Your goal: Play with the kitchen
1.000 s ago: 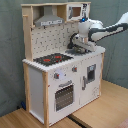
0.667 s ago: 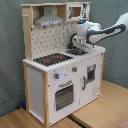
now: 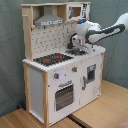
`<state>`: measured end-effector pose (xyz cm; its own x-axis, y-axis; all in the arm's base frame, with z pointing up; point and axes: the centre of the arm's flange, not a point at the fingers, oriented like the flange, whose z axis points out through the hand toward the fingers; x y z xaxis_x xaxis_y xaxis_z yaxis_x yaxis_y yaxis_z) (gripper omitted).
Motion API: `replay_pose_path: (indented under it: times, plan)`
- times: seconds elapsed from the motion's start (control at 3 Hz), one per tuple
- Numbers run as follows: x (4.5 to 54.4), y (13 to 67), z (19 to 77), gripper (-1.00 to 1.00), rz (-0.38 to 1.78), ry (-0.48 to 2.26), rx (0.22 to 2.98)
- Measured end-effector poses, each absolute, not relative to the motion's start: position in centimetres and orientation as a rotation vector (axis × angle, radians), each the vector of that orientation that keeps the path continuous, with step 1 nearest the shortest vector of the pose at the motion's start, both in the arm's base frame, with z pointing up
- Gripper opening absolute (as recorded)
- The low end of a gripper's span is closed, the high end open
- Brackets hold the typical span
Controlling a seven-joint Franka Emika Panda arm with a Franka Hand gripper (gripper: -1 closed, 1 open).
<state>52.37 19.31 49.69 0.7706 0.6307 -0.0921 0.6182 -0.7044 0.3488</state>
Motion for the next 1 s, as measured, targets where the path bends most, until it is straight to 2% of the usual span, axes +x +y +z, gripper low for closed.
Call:
replay_pose_path:
  times: [0.33,1.0]
  plan:
    - [53.4,19.0,50.1,1.0,0.118,0.951,2.606]
    - [51.7,23.5,57.6,1.0,0.213,1.01,2.604]
